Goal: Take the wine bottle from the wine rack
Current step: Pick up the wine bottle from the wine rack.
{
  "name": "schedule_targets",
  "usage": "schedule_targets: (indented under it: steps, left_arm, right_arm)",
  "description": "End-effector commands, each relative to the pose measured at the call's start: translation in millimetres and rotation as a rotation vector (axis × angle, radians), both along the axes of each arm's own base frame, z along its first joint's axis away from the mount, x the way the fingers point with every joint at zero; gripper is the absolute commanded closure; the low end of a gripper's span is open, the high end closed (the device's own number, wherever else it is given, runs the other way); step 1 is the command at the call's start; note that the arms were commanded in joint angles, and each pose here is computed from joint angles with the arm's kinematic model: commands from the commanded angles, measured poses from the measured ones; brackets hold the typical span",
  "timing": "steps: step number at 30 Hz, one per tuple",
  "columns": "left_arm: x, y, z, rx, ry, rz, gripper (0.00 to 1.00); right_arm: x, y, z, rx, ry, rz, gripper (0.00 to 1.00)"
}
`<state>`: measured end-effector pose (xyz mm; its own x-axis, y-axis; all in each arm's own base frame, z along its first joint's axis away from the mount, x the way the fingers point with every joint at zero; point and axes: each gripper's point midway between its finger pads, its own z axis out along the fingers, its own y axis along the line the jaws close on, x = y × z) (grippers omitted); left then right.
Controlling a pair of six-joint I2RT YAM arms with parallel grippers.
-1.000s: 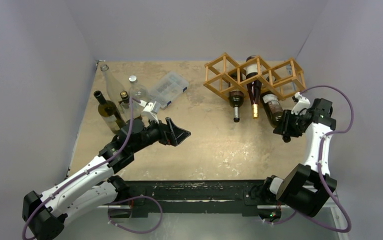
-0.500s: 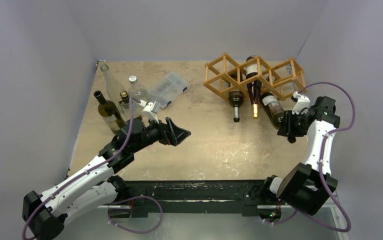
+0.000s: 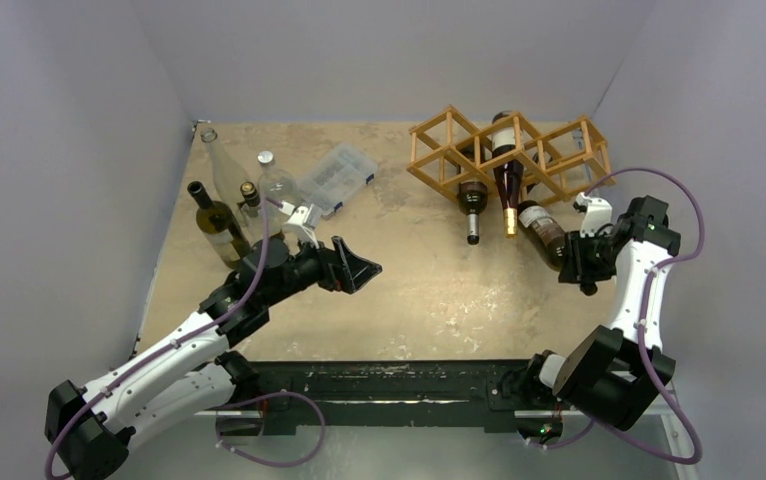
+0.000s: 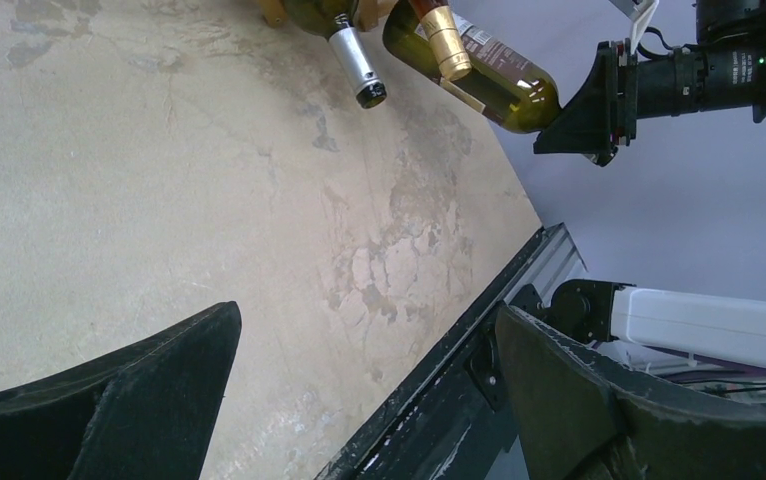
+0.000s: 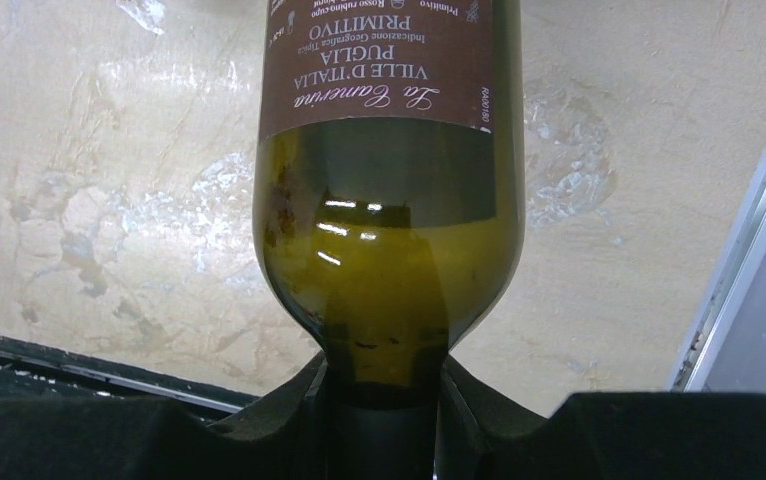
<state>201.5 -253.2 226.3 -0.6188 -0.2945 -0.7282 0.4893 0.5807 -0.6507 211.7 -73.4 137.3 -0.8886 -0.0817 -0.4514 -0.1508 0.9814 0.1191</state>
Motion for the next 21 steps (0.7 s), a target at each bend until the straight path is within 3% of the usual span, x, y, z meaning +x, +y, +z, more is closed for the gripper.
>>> schedule_targets:
  steps: [1, 21]
  left_arm:
    - [-1.9, -5.8, 14.0, -0.039, -0.052, -0.034, 0.0]
    - [-18.5, -25.4, 36.1, -0.103, -0.156, -0.187, 0.0]
  right_arm:
    - [13.4, -10.1, 22.7, -0.074, -0.093, 0.065, 1.0]
    - [-16.7, -8.2, 20.9, -0.147, -0.011, 0.32, 1.0]
